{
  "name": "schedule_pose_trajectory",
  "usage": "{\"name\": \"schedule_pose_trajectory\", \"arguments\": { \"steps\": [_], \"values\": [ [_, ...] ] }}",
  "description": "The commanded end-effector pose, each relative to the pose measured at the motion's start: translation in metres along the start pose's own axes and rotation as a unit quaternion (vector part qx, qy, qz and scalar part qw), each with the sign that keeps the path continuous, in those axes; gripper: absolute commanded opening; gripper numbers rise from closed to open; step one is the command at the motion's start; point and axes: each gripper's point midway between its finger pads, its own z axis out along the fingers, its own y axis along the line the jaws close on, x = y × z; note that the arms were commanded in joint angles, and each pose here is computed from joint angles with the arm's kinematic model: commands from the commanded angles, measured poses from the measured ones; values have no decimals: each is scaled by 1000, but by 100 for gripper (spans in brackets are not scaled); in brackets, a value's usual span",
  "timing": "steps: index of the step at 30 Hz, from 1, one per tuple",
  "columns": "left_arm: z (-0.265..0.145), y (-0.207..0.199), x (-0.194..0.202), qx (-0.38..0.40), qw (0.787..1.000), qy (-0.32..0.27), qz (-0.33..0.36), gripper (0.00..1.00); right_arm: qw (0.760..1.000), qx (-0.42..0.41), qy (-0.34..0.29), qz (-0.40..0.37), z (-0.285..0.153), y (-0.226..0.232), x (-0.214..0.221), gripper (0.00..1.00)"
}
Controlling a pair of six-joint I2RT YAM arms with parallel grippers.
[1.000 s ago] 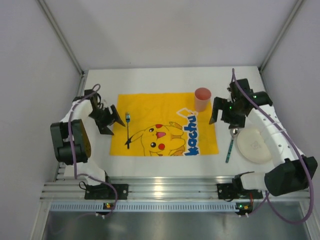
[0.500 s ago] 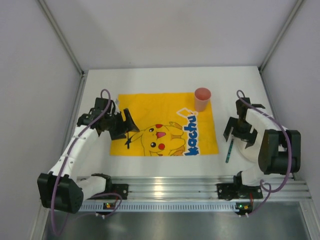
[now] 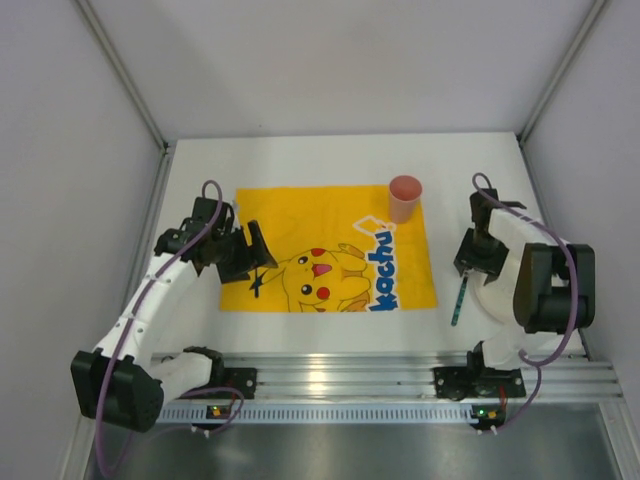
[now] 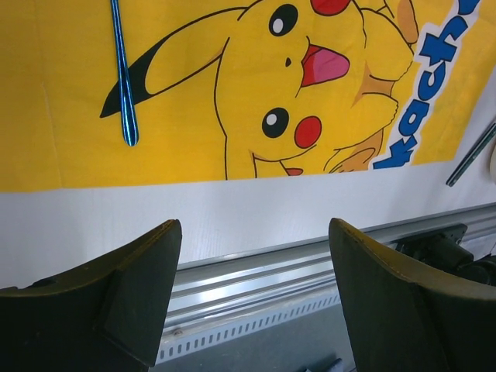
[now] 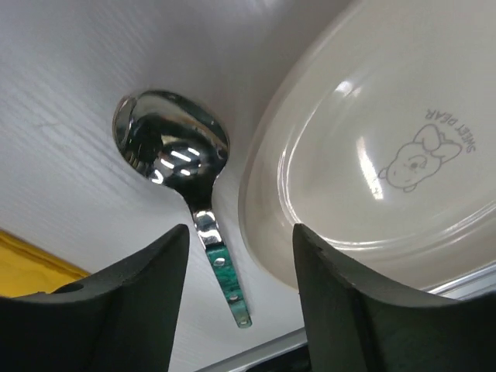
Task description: Set the dinner table for one person
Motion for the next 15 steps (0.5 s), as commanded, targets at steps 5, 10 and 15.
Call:
{"name": "schedule_pose_trajectory", "arguments": {
  "steps": [5,10,15],
  "values": [
    [-14,-5,-6,-3,1000,-13,25,82,998,33,-22,40,15,-14,-35,38],
    [-12,3,1,-14,1000,-4,24,82,999,44,-5,31,30,-18,-29,0],
    [-10,7,7,-12,1000,-8,16,82,999,34,-1,26,32,-14,-29,0]
  ]
}}
